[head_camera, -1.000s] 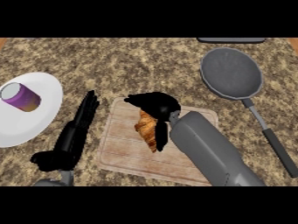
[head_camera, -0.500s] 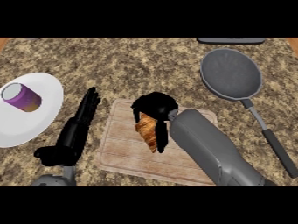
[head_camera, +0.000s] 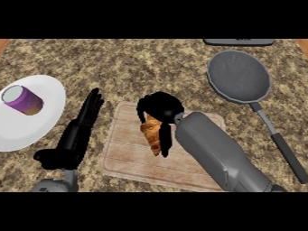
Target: Pick the croissant from the cutting board and place it in the pan
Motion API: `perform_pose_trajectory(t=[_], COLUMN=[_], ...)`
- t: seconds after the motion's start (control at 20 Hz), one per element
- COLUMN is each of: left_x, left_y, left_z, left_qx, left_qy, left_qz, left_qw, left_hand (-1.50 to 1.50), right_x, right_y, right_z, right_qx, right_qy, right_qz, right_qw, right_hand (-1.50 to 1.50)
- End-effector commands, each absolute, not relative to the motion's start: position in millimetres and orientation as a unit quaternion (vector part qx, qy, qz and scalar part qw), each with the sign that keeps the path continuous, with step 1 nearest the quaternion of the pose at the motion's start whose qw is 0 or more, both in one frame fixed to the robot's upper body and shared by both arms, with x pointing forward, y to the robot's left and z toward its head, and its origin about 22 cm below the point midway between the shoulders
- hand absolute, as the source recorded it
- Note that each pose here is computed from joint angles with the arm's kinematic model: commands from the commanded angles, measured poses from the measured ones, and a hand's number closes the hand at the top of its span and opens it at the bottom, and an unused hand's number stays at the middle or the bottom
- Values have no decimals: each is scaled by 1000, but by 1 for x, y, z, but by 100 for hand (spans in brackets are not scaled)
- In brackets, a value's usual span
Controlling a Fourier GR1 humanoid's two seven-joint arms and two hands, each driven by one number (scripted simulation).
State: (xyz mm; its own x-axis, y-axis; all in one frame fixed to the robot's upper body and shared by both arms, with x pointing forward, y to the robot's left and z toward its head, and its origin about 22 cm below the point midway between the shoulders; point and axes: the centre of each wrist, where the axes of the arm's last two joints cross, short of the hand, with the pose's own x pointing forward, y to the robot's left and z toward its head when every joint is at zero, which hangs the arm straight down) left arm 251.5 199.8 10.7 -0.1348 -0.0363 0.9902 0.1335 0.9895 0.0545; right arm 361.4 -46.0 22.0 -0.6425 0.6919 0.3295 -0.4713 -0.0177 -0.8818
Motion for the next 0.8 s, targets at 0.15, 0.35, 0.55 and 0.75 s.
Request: perform_pose_trajectory(t=[0.15,0.35,0.55,0.75], left_x=[245,241,245,239], left_y=[208,212,207,206], left_z=[1,7,8,-2], left_qx=[-21,-31,-22,-23], left_qy=[-743,-739,-745,-735], left_qz=[-58,-59,-53,-53], left_qw=[667,670,665,675], left_hand=[0,0,0,0], right_x=[358,355,334,316], right_y=[-57,-41,-21,-2], right_z=[17,48,63,122], right_qx=[-252,-337,-418,-424], right_qy=[-532,-548,-597,-645], right_qz=[560,466,404,325], right_qw=[584,607,553,546], right_hand=[150,150,150,150])
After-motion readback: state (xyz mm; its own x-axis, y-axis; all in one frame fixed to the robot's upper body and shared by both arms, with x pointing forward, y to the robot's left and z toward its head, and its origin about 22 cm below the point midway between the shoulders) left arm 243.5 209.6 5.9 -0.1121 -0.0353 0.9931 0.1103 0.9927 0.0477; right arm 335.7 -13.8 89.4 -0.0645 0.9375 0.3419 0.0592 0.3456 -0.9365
